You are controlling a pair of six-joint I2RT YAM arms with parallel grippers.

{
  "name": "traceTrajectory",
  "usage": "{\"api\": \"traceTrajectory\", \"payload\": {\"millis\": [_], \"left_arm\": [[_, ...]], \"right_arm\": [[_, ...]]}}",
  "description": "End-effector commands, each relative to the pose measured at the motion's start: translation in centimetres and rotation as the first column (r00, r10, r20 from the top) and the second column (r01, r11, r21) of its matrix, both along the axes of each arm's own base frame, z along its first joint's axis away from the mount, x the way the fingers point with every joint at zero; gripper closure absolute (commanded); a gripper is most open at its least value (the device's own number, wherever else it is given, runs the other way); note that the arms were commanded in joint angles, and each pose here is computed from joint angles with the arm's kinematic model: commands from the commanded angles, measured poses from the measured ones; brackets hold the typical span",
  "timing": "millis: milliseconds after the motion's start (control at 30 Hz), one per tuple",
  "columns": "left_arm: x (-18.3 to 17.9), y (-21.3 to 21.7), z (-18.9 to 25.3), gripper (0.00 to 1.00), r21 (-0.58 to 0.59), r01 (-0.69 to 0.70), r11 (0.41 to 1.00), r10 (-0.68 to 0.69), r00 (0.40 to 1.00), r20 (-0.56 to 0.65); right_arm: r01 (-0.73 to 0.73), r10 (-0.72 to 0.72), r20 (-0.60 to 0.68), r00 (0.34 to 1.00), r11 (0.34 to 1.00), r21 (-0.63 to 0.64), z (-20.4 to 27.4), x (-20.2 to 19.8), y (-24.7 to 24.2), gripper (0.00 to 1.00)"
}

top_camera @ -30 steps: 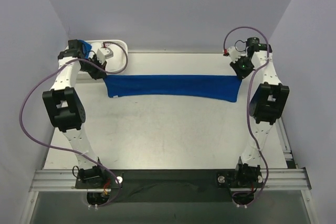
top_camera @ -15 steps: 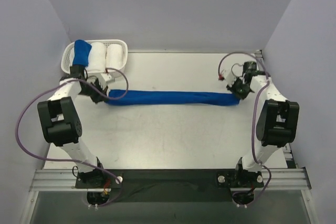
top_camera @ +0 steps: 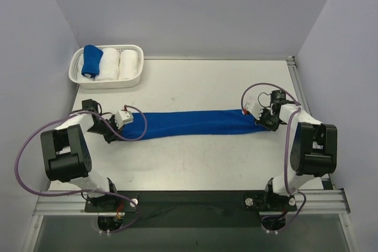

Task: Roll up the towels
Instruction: Fold the towel

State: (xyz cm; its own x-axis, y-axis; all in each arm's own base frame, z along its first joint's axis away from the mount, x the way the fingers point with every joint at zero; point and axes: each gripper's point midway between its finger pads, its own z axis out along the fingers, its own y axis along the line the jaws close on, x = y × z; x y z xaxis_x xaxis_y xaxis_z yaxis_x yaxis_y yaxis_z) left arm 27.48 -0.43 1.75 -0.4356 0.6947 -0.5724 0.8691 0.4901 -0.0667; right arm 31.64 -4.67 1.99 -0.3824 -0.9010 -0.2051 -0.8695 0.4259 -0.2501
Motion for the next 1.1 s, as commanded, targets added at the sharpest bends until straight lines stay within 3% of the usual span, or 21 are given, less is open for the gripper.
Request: {"api": "traceTrajectory", "payload": {"millis": [0, 267, 300, 367, 400, 433, 500, 633, 733, 900, 1067], "left_arm": [[-0.3, 1.2, 0.3, 1.00, 0.047, 0.035, 0.998, -0.037, 0.998, 0.053], [-2.4, 1.5, 1.0, 1.00, 0.041, 0.064, 0.997, -0.066, 0.996, 0.064], [-2.7, 1.4, 1.0, 1.00, 0.043, 0.078, 0.996, -0.081, 0.994, 0.068], [-3.6, 1.2, 1.0, 0.89, 0.041, 0.093, 0.995, -0.095, 0.994, 0.056], [-3.9, 1.2, 1.0, 0.81, 0.044, 0.096, 0.994, -0.098, 0.994, 0.044], [-4.7, 1.2, 1.3, 0.67, 0.045, 0.115, 0.992, -0.116, 0.993, 0.013], [-5.5, 1.2, 1.7, 0.59, 0.047, 0.117, 0.992, -0.117, 0.993, -0.015], [-6.3, 0.9, 3.8, 0.54, 0.045, 0.111, 0.993, -0.111, 0.994, -0.010], [-4.9, -0.2, 5.9, 0.52, -0.021, 0.062, 0.998, -0.061, 0.997, 0.037], [-1.4, -2.1, 8.0, 0.51, -0.167, -0.100, 0.981, 0.098, 0.995, -0.024], [2.1, -1.4, 6.3, 0.54, -0.175, -0.297, 0.939, 0.278, 0.952, -0.125]], "right_arm": [[-0.035, 0.034, -0.019, 0.999, 0.998, -0.058, 0.0, -1.4, -1.6, 1.00], [-0.083, 0.083, -0.009, 0.997, 0.992, -0.095, -0.8, -3.9, -2.2, 1.00], [-0.084, 0.082, -0.015, 0.996, 0.992, -0.095, -1.0, -4.3, -2.2, 0.95], [-0.090, 0.088, -0.023, 0.996, 0.990, -0.112, -1.1, -4.8, -2.5, 0.80], [-0.093, 0.090, -0.031, 0.995, 0.988, -0.119, -1.2, -5.3, -2.6, 0.56], [-0.096, 0.094, -0.025, 0.995, 0.988, -0.124, -0.8, -5.6, -2.8, 0.49], [-0.098, 0.096, -0.017, 0.995, 0.989, -0.115, -0.1, -6.1, -2.9, 0.43], [-0.026, 0.027, 0.002, 1.000, 0.999, -0.031, 4.0, -6.2, -2.5, 0.42], [0.109, -0.108, -0.015, 0.994, 0.990, 0.095, 7.4, -4.8, -1.1, 0.47], [0.440, -0.373, -0.285, 0.883, 0.869, 0.225, 7.5, -2.4, 1.7, 0.64], [0.497, -0.404, -0.405, 0.820, 0.853, 0.156, 4.6, -2.8, 2.6, 0.73]]}}
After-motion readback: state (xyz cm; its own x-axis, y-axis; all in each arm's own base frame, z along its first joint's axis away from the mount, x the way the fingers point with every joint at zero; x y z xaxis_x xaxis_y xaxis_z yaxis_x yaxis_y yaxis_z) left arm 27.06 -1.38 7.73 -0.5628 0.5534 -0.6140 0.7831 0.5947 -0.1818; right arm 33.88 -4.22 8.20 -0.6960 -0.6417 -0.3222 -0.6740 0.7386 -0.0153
